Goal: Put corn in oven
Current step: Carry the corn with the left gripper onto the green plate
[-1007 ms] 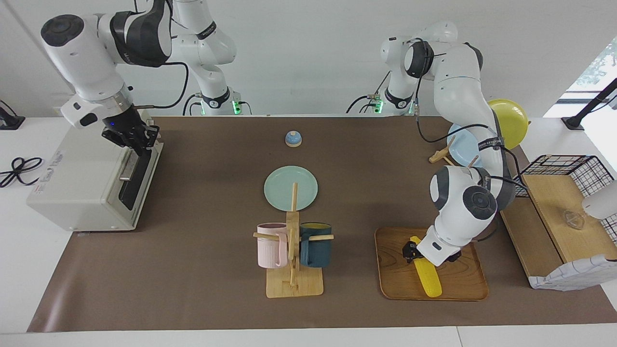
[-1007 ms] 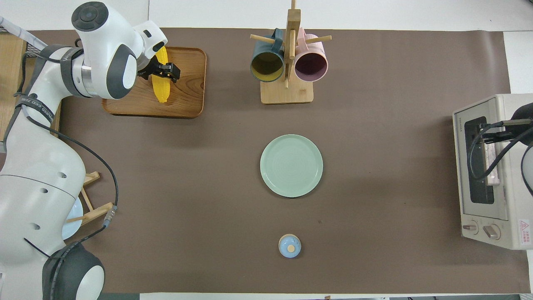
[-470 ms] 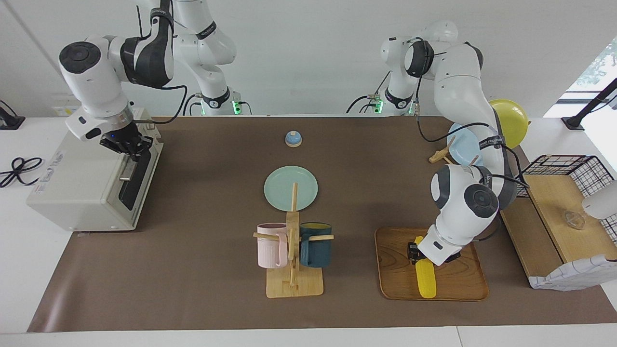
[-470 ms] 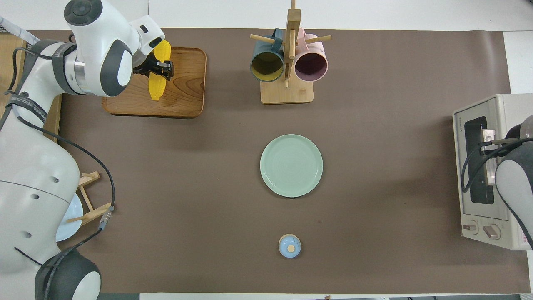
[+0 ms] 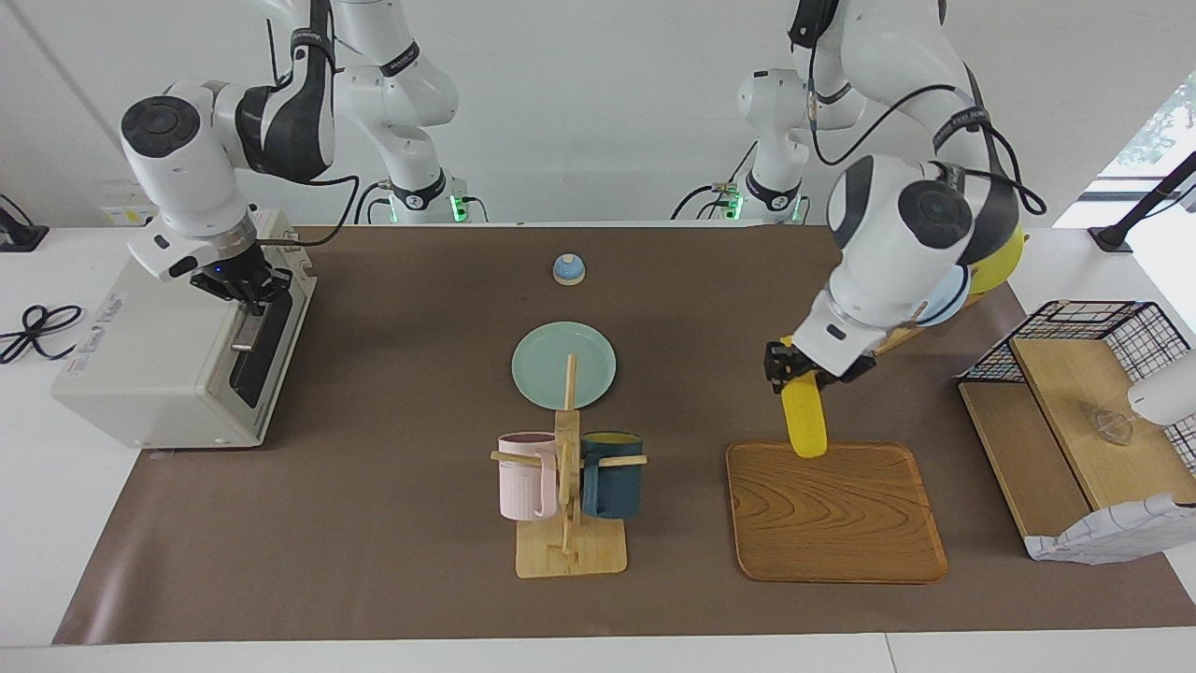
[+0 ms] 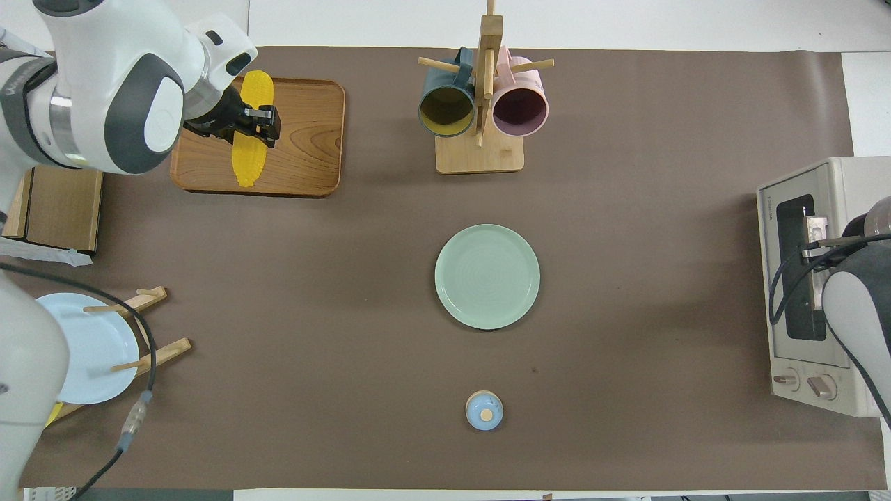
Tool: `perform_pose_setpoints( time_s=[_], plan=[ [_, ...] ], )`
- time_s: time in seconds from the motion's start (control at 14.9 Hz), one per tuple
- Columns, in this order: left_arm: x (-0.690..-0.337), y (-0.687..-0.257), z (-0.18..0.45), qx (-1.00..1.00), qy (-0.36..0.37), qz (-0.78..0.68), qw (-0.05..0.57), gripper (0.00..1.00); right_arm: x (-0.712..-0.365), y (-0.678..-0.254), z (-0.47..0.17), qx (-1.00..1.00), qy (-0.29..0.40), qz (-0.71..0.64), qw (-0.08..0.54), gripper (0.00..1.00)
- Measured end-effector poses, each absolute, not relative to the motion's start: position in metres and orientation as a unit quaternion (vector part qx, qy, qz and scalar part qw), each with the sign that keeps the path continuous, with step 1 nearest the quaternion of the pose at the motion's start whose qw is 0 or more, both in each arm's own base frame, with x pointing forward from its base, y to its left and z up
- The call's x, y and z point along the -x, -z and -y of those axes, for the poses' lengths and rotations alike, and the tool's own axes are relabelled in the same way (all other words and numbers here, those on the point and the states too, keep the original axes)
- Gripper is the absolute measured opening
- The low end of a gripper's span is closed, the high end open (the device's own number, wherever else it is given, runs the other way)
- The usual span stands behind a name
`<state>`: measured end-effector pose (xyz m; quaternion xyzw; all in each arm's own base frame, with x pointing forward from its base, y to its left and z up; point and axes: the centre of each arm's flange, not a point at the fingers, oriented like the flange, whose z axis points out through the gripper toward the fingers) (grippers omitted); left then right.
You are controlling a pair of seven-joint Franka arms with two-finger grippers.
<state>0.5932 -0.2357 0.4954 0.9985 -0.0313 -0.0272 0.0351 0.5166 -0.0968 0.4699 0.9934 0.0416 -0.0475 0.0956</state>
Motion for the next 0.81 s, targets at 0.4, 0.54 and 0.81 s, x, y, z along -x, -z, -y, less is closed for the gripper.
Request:
perform_pose_setpoints(
  time_s=[0.4,0.54,0.81],
  plan=[
    [-0.458,-0.471,0.376,-0.999,0.016,-0.004,0.047,0.54,-0.514,-0.467,0.091,-0.993,0.038,-0.052,0.095,0.01],
    [-0.426,-0.447,0.414,-0.998,0.008,-0.005,0.059,0.54,-0.514,-0.464,0.081,-0.994,0.034,-0.056,0.088,0.01],
    [-0.398,-0.401,0.466,-0.997,-0.004,-0.014,0.081,0.54,-0.517,-0.444,0.046,-0.996,0.023,-0.065,0.057,0.01]
  ],
)
